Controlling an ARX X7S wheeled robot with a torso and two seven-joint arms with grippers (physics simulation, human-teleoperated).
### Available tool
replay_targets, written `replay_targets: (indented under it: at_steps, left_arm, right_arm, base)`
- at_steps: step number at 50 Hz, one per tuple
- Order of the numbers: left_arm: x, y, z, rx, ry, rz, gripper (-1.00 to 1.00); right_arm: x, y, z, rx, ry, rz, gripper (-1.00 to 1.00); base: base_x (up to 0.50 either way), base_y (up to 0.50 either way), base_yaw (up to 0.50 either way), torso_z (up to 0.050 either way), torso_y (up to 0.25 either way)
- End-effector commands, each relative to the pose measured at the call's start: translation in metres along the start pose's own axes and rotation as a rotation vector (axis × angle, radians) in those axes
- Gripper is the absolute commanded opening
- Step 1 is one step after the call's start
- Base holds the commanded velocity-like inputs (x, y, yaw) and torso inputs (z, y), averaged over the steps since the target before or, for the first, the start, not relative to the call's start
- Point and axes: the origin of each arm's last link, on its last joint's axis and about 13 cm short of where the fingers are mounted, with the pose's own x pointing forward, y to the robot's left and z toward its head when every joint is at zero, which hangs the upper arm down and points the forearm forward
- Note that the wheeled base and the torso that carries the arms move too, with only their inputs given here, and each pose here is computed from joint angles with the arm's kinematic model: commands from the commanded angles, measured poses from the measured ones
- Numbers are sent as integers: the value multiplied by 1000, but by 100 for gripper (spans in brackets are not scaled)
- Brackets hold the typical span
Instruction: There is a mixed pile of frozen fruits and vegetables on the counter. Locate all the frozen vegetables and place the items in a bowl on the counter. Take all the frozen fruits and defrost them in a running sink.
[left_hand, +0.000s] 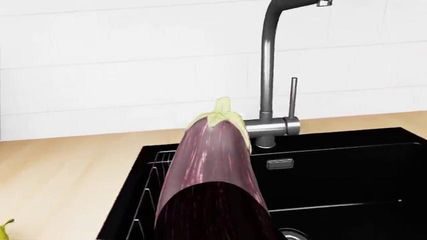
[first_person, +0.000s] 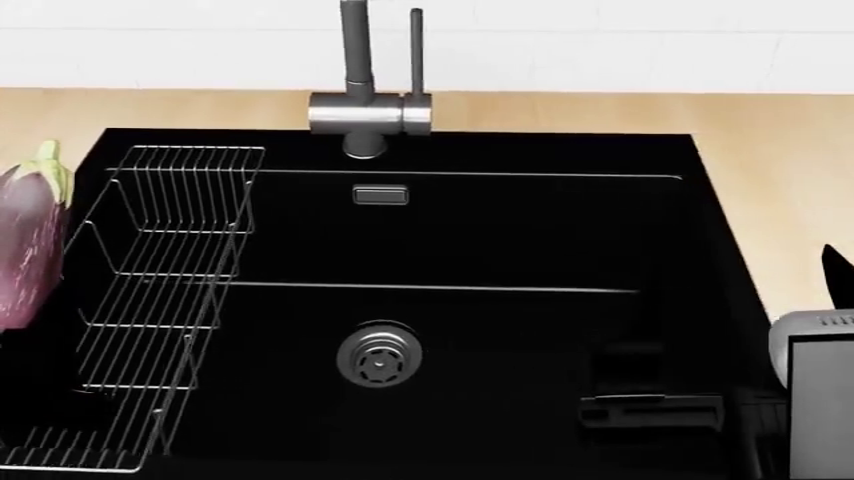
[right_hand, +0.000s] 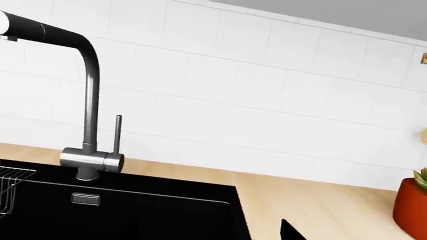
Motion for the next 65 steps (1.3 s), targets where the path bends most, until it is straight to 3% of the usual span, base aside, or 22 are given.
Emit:
replay_targets:
  at_steps: [1, 65]
  left_arm:
    - [0, 0, 1, -9, -6, 6, -100]
    - [-1, 3, 0, -4, -4, 5, -100]
  right_arm:
    - [-1, 0, 1, -3, -3, 0, 100]
    - [-1, 1, 0, -16, 1, 12, 100]
  base:
    - [1, -500, 0, 0, 0]
    - [12, -500, 0, 0, 0]
